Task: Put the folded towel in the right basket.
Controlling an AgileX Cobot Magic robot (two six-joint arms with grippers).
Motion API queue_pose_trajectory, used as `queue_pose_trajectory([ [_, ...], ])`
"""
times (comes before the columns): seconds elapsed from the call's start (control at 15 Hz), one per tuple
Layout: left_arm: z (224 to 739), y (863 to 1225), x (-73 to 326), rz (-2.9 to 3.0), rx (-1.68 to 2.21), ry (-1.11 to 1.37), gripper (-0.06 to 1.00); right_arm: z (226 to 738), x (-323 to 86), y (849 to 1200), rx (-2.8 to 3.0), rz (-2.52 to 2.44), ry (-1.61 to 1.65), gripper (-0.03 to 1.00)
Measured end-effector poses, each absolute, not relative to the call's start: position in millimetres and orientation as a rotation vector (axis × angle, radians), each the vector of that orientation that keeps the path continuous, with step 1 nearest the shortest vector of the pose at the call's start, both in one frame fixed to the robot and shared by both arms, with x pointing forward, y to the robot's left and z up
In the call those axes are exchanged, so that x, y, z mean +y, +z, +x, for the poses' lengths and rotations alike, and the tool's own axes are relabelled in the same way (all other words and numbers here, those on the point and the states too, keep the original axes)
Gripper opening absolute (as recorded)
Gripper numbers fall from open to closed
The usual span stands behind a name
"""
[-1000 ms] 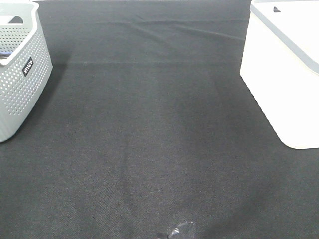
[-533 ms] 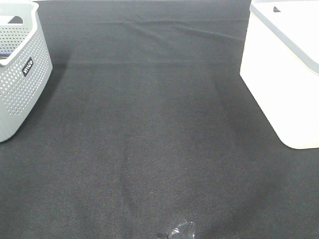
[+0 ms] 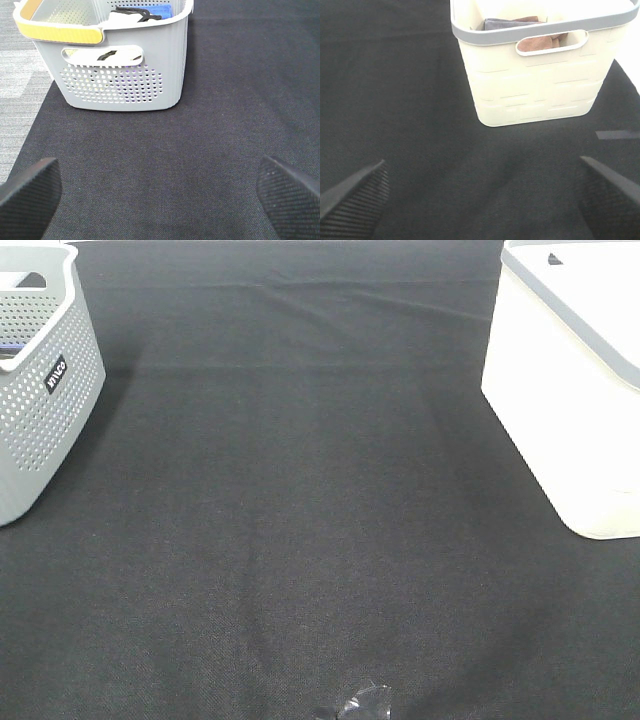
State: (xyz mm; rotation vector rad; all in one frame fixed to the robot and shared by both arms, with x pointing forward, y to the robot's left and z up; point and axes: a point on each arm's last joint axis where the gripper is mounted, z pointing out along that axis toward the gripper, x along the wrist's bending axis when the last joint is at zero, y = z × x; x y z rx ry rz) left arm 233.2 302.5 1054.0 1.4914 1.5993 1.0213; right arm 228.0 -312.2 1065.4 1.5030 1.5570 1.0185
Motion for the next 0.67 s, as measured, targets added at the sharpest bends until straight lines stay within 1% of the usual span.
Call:
queue_pose_trajectory([
  [0.2,233.2,1054.0,302.5,1.491,1.599,1.021,0.99,233.9,-310.1,1053.1,1.623,1.48,0.97,0.95],
  [0.67,233.2,1054.0,302.5,1.491,1.599,1.021,0.99,233.7,-309.0,1053.0,1.629,1.478,0.973,0.94],
])
